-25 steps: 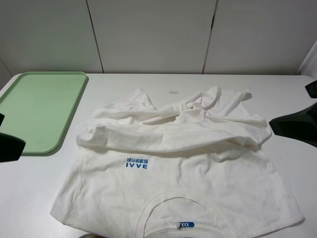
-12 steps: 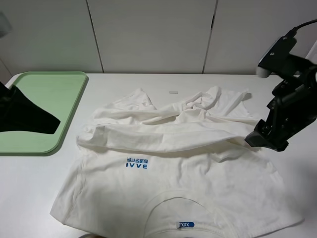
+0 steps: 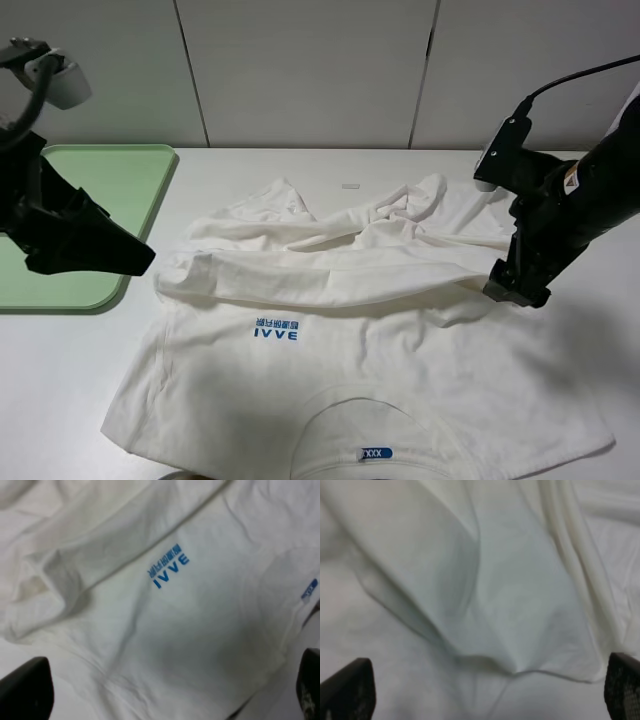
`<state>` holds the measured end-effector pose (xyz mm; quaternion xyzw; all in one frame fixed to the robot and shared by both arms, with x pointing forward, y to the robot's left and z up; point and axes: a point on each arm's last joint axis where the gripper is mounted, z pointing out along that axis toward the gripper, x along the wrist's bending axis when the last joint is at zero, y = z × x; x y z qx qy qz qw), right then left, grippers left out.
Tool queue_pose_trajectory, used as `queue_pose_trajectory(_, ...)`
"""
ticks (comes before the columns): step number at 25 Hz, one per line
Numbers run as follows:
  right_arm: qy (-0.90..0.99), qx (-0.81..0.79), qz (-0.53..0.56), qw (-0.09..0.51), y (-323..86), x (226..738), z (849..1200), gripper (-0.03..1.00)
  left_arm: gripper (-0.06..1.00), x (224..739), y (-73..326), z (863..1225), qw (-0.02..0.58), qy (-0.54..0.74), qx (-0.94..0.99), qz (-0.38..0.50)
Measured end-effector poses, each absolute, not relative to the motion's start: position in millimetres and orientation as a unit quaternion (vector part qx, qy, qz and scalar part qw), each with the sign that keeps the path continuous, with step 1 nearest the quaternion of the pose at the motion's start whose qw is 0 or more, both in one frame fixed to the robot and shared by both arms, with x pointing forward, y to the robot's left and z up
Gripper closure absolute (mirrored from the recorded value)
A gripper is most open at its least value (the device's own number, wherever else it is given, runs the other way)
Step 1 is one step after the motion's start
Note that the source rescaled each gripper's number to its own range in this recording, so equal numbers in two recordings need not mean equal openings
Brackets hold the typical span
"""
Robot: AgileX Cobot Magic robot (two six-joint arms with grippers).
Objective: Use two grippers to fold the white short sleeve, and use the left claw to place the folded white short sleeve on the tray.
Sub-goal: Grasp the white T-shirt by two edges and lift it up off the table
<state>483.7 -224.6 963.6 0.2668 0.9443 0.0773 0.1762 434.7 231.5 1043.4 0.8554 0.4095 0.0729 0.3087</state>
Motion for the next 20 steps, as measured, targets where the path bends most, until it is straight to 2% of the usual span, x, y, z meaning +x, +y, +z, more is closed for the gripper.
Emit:
queue_pose_trajectory(5, 0.948, 0.262, 0.069, 0.164, -222, 491, 945, -0.03, -0.03, 438, 230, 1044, 0.31, 0.402, 0.856, 0.093)
queue_pose_trajectory(20, 0.947, 0.259, 0.082, 0.174, -218, 501, 931, -0.03, -0.02, 441, 231, 1046, 0.316, 0.405, 0.85, 0.115)
